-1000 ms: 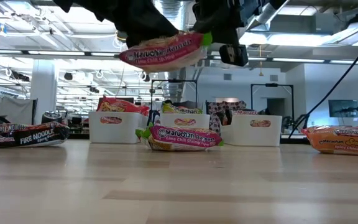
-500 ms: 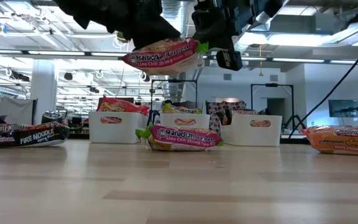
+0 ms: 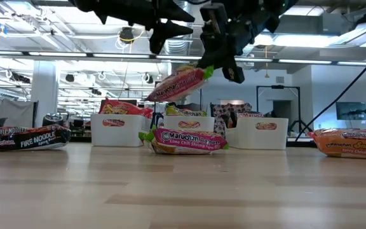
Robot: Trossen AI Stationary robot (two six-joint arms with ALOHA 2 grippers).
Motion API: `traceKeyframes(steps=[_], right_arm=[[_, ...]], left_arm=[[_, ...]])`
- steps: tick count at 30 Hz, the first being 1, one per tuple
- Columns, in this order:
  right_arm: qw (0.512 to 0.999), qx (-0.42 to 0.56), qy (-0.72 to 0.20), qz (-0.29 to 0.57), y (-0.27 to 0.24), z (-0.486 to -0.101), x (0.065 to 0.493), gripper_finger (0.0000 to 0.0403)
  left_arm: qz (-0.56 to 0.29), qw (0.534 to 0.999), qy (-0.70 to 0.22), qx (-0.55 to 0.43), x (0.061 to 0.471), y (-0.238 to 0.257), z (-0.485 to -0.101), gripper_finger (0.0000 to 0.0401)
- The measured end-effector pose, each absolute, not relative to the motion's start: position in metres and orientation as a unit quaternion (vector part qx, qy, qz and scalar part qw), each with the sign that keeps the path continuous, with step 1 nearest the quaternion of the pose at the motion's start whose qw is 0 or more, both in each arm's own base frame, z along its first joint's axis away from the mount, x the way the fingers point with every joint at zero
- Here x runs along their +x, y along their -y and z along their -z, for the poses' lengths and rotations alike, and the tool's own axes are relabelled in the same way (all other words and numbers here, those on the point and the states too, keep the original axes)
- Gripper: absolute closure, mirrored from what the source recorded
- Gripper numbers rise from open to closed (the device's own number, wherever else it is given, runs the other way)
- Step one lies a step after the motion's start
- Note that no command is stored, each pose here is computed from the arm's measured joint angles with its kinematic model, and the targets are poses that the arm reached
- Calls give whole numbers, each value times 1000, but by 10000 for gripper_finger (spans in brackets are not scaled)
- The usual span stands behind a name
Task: Sort Maruchan noodles
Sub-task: Put the bottom green noodle pack into the middle white bin
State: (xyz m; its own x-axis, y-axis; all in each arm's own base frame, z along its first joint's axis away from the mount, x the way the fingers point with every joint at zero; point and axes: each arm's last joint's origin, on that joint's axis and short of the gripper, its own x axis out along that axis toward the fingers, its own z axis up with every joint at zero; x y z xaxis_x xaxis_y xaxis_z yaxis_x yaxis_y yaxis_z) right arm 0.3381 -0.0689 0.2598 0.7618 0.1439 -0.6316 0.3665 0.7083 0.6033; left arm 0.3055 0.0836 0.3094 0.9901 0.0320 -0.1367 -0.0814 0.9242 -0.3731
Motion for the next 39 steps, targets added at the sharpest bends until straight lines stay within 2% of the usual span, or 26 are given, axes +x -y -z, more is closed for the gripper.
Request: traceKeyframes(steps=[9,15,28,33,39], right_arm=[[899,289,-320,71,125,-261,321,392],[941,82,-326,31,151,-260,310,391],[921,-181,-343,-16,169,-257,303,390],[908,-202,-366,-24,173,-242,312,390],[898,-202,-390,15,180,-240,331,390]], left_arm=[[-69,983,-43,-162,299,-112,-325,276],[-87,981,-55,-167,295,-119,-322,276],[-108,978,-62,-170,292,-127,-320,276],[-116,977,-62,-169,292,-128,-319,276],[-118,979,-74,-149,291,-128,-317,276]])
